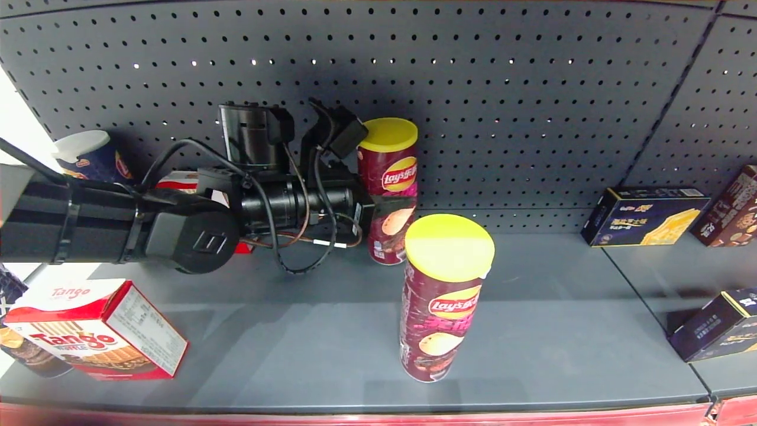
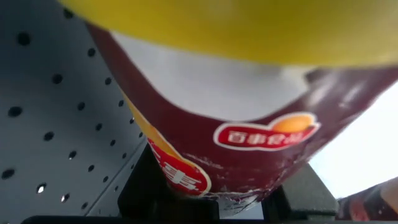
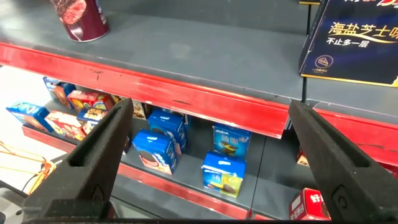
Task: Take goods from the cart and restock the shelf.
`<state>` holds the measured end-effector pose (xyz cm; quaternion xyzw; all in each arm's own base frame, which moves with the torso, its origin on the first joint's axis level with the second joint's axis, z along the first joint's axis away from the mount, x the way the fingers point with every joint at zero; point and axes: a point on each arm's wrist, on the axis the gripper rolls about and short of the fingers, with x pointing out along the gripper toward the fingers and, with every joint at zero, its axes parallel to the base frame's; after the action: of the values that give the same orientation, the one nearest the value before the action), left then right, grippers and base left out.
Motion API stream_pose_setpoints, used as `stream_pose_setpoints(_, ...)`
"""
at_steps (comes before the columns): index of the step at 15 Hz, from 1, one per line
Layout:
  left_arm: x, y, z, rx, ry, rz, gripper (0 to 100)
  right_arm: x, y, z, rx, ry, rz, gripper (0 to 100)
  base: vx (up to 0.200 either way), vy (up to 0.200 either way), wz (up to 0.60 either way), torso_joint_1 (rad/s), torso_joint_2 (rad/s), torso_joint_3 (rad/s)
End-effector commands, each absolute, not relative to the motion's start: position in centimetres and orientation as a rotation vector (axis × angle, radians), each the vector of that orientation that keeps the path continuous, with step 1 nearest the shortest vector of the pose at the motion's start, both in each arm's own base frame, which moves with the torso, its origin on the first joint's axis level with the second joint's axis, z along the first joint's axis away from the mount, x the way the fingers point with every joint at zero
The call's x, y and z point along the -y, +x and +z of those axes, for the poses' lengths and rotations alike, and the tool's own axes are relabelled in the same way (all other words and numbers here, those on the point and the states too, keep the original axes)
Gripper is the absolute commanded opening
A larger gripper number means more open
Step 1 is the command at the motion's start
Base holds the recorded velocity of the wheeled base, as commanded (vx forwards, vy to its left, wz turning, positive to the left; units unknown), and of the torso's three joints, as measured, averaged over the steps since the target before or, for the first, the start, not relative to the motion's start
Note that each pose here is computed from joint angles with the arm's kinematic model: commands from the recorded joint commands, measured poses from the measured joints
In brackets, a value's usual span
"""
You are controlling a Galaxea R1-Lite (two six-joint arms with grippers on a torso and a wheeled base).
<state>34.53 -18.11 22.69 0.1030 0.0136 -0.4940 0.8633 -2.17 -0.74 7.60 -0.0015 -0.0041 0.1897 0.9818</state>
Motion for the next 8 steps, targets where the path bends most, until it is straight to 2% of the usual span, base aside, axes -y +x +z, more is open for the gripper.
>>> stream_pose_setpoints(1, 18.4, 35.1, 22.2, -0.036, 0.217, -1.039, 0, 0.7, -2.2, 7.6, 0.007, -0.004, 0.383, 100, 0.000, 0.000, 0.00, 0.000, 0.00, 0.000)
stream_pose_setpoints(8, 19.5, 36.0, 21.1, -0.047, 0.217, -1.055, 0, 0.7, -2.2, 7.6, 0.008, -0.003, 0.383, 100, 0.000, 0.000, 0.00, 0.000, 0.00, 0.000)
